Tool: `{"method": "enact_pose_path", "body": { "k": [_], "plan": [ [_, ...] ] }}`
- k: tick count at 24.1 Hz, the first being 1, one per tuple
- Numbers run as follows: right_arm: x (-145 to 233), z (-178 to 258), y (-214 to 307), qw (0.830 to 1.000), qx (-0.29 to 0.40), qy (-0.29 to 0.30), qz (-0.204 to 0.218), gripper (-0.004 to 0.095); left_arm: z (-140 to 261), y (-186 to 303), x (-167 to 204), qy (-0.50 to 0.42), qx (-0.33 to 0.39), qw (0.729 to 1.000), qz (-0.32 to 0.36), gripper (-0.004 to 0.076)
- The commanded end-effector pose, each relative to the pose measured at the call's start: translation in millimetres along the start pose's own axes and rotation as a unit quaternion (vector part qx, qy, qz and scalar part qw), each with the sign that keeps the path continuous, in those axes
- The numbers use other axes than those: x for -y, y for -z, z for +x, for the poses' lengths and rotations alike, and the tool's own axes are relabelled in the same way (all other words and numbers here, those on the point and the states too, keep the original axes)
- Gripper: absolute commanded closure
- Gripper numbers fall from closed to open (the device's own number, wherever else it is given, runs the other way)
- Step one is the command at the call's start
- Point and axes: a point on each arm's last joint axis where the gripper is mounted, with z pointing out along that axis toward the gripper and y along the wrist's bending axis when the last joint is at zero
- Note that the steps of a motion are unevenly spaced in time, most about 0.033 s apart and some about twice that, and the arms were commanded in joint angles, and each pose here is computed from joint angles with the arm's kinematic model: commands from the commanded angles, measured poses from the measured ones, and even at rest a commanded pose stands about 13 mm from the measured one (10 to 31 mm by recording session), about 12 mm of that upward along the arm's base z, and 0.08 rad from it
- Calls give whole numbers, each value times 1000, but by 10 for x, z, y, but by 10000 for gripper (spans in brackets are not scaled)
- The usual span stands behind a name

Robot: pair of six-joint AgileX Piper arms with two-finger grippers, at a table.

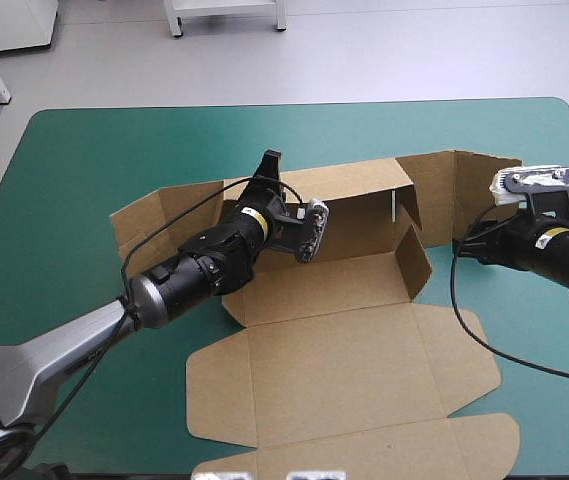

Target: Fold the box

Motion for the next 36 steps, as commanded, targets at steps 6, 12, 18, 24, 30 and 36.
{"method": "enact_pose_path", "body": {
  "k": [6,12,18,24,30,36],
  "plan": [
    [-1,-183,123,999,49,-6,-1,399,210,145,-262,5,8,996,-93,732],
    [0,-359,-79,999,30,-20,-12,399,161,198,-167,137,-42,988,-60,732],
    [-35,-877,-144,998,32,-27,-38,400,162,197,-107,195,-48,979,-31,732],
    [-62,-1168,-181,997,51,-21,-57,400,38,199,-26,166,-29,985,-42,732],
    [38,-1462,-275,996,69,-20,-45,440,61,153,119,165,-43,985,-40,732],
    [347,-1695,-503,997,49,-44,-29,440,30,175,103,164,-39,984,-49,732]
  ]
}}
